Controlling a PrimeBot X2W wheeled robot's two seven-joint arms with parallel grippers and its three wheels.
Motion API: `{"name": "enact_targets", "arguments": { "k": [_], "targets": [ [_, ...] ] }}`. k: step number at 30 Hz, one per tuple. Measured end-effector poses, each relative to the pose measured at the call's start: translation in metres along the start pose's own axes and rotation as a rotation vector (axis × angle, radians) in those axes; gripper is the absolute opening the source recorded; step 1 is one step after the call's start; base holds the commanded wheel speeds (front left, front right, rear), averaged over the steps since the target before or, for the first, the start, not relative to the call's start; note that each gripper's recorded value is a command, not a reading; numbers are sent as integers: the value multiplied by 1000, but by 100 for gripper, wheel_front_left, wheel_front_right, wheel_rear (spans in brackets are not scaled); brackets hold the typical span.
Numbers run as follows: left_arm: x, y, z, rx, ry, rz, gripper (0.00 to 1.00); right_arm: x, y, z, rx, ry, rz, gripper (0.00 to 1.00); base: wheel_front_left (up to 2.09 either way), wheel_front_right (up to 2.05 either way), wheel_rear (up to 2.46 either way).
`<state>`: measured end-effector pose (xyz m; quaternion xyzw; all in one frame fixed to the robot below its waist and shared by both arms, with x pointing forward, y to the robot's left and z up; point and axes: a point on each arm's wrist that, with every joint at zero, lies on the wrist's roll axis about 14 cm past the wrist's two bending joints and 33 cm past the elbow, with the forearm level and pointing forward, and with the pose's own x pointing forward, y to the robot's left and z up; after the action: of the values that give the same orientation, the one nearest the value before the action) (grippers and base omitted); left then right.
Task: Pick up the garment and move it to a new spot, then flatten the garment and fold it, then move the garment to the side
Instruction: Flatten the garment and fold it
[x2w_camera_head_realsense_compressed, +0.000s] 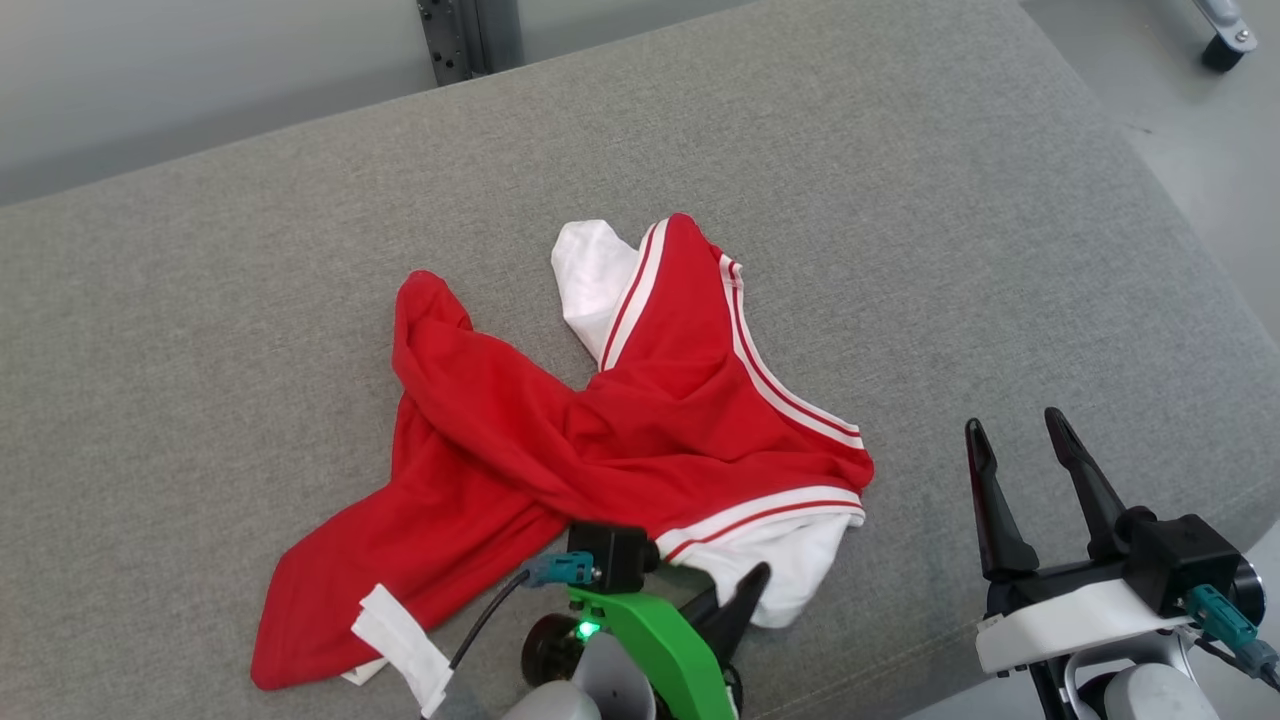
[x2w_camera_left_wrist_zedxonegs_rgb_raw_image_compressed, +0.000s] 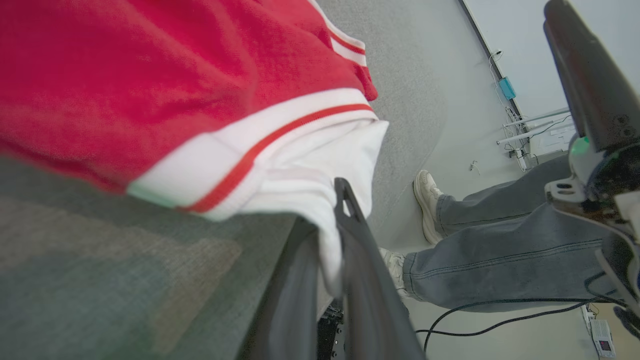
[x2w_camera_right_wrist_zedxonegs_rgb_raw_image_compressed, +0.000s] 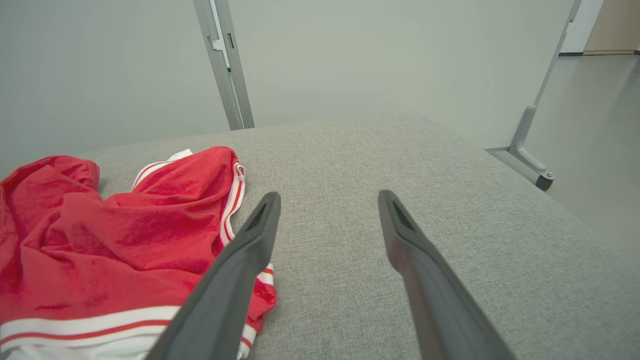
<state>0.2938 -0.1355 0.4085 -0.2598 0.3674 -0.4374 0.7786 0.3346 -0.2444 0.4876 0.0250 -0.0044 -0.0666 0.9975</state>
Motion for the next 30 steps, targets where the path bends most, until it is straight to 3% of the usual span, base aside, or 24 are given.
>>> {"name": "enact_targets", "arguments": {
  "k": [8, 11, 14, 17, 20, 26, 30],
  "targets": [
    [-51, -107, 94, -73, -259, -360, 0, 0, 8, 4, 3, -16, 32, 100, 0, 0, 0],
    [-76, -122, 148, -52, -407, -396, 0, 6, 17, 7, 10, -29, 60, 100, 0, 0, 0],
    [-86, -118, 203, 13, -529, -356, 0, 13, 26, 7, 13, -33, 87, 100, 0, 0, 0],
    [-84, -100, 249, -25, -612, -288, 0, 22, 34, 10, 19, -44, 107, 100, 0, 0, 0],
    [-77, -65, 298, 5, -676, -152, 0, 31, 37, 12, 30, -51, 112, 100, 0, 0, 0],
    [-60, 30, 365, 82, -715, 145, 0, 46, 34, 3, 55, -28, 84, 100, 0, 0, 0],
    [-43, 104, 373, 124, -647, 343, 0, 45, 22, -13, 65, 21, 40, 100, 0, 0, 0]
  ]
}}
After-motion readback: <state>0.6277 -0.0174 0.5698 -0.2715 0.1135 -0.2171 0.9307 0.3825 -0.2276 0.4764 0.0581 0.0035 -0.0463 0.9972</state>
